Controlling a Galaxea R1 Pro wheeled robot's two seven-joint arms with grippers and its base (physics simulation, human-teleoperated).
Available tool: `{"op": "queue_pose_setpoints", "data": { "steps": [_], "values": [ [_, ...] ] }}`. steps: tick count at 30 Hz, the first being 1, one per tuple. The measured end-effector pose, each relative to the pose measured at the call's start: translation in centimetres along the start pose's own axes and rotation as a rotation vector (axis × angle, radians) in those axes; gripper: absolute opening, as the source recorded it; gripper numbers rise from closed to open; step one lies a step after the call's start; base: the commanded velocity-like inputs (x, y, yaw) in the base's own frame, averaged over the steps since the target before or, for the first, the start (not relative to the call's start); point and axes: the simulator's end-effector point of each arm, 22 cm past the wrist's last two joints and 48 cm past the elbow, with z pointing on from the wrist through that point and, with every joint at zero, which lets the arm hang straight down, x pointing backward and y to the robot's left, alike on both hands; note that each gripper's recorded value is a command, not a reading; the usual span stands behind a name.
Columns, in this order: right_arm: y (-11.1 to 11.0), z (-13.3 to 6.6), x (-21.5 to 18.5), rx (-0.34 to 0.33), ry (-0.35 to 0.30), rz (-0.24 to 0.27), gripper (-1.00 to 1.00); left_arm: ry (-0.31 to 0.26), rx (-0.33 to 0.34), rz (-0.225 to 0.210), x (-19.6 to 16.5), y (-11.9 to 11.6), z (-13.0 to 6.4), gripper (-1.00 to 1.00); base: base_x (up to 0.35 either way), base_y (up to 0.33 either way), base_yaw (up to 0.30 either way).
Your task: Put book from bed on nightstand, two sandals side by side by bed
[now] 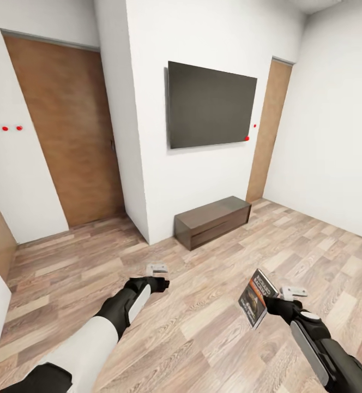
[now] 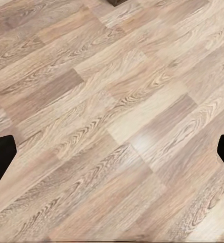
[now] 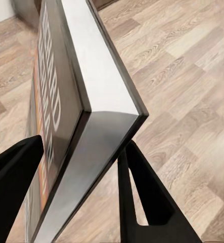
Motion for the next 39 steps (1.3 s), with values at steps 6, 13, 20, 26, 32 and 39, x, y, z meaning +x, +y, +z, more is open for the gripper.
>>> {"op": "queue_pose_setpoints", "data": {
  "steps": [6, 13, 20, 26, 32, 39],
  "values": [
    [-3.8, 2.2, 7.0, 0.09, 0.052, -0.038, -1.0, 0.076, -0.084, -0.006, 6.9, 4.5, 1.9, 1.0, 0.332, 0.0, -0.284],
    [-5.5, 2.6, 9.2, 0.127, 0.045, -0.082, -1.0, 0.096, -0.161, -0.022, 13.3, 8.3, 2.5, 1.0, 0.333, 0.0, -0.182],
    [-5.8, 2.6, 8.9, 0.136, 0.019, -0.07, -1.0, 0.102, -0.207, -0.034, 16.5, 11.4, 2.0, 1.0, 0.334, 0.0, -0.014],
    [-4.9, 2.8, 8.5, 0.13, -0.067, -0.044, -1.0, 0.116, -0.227, -0.039, 18.8, 12.6, 1.6, 1.0, 0.334, -0.003, -0.001],
    [-6.2, 2.3, 18.0, 0.169, 0.093, -0.046, -1.0, 0.13, -0.233, -0.041, 20.4, 13.0, 1.3, 1.0, 0.334, -0.069, 0.0],
    [-7.9, 0.9, 24.6, 0.202, 0.238, -0.06, -1.0, 0.147, -0.235, -0.043, 21.7, 13.1, 1.1, 1.0, 0.334, -0.099, 0.0]
  ]
}}
